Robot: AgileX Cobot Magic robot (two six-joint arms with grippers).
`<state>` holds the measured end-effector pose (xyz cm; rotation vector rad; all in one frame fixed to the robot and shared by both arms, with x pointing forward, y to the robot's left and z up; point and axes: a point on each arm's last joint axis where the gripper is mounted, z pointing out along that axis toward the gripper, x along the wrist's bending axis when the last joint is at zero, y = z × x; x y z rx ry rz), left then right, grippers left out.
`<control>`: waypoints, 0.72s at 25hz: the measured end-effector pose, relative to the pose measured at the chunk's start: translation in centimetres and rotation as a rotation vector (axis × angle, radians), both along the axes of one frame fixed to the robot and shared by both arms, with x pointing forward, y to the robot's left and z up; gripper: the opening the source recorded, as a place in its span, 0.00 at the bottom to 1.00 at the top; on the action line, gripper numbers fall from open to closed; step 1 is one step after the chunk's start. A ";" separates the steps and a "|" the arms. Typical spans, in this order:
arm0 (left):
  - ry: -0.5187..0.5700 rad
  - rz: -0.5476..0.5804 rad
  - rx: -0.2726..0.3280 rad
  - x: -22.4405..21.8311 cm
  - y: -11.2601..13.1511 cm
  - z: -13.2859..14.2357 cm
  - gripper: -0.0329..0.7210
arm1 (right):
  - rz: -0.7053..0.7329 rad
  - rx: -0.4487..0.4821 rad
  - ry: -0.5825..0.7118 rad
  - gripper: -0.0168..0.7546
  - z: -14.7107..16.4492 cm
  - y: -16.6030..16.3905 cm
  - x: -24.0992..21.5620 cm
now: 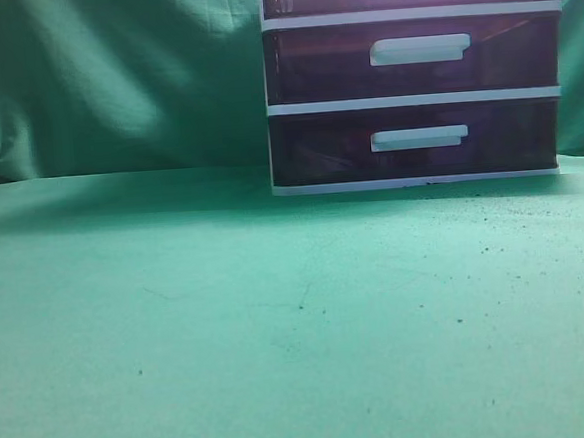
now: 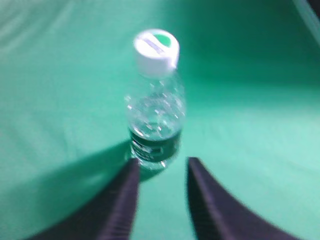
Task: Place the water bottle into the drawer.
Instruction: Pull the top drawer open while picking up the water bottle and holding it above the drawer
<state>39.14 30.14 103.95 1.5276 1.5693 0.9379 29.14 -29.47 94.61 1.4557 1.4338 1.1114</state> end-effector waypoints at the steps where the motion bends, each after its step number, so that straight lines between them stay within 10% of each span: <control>1: 0.029 -0.025 0.018 0.4 -0.2 -0.4 0.33 | 0.000 0.000 0.000 0.02 0.0 0.0 0.0; 6: 0.116 -0.029 -0.025 2.2 -0.7 -2.0 0.88 | 0.000 0.000 0.000 0.02 0.0 0.0 0.0; 18: 0.144 -0.007 -0.076 8.1 -1.1 -5.6 0.89 | 0.000 0.000 0.000 0.02 0.0 0.0 0.0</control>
